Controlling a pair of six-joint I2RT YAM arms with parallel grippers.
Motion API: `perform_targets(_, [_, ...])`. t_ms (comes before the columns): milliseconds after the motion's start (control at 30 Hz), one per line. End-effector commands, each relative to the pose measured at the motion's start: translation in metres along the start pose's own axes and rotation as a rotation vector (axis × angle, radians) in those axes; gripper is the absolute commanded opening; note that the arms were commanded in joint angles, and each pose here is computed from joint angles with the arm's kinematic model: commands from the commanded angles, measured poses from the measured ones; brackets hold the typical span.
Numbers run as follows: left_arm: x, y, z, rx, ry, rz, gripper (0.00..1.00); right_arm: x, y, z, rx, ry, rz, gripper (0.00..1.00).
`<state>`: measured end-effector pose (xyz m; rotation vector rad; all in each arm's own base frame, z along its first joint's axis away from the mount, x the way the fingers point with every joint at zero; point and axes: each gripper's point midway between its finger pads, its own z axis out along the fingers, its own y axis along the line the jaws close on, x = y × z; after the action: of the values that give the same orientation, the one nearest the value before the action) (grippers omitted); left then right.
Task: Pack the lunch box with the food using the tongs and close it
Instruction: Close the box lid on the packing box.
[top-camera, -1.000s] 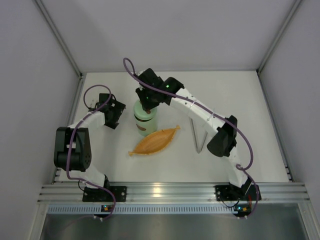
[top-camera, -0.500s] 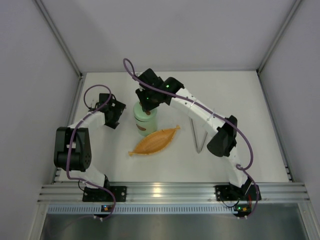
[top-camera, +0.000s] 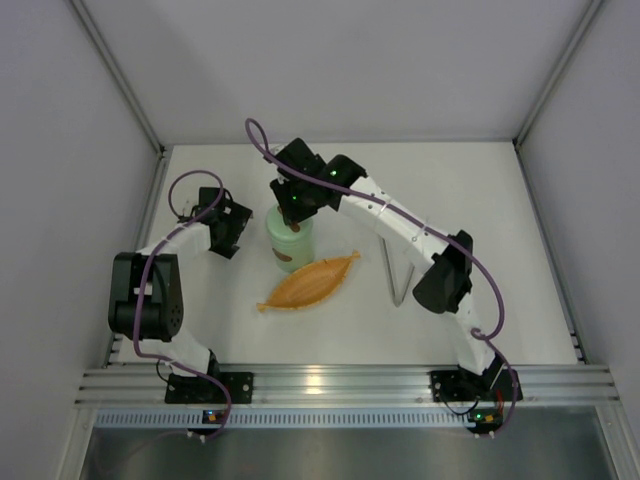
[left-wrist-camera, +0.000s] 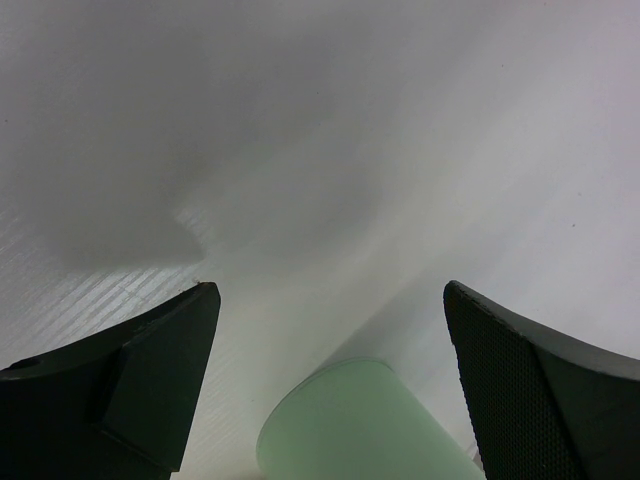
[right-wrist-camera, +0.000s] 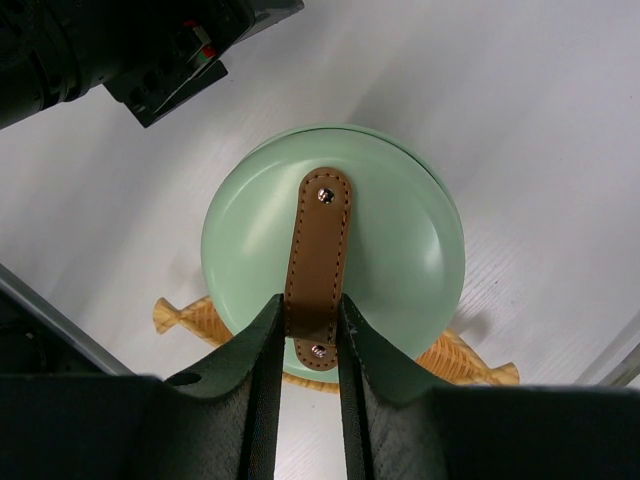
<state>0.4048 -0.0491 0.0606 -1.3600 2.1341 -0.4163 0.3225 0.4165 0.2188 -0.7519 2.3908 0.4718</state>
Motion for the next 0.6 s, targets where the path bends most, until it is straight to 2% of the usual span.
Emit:
perform_targets(0, [0.000, -0.005, 0.003, 0.024, -0.006, -0.006, 0.98, 0.004, -0.005, 0.006, 0.003, 0.023, -0.009, 0.15])
perform_targets(367, [0.002, -0.003, 0.005, 0.021, -0.001, -0.006, 0.98, 0.012, -0.010, 0.021, 0.022, 0.055, -0.011, 0.15])
perform_targets(567, [0.002, -0.003, 0.006, 0.021, -0.001, -0.008, 0.98, 0.018, -0.013, 0.031, 0.036, 0.075, -0.017, 0.19])
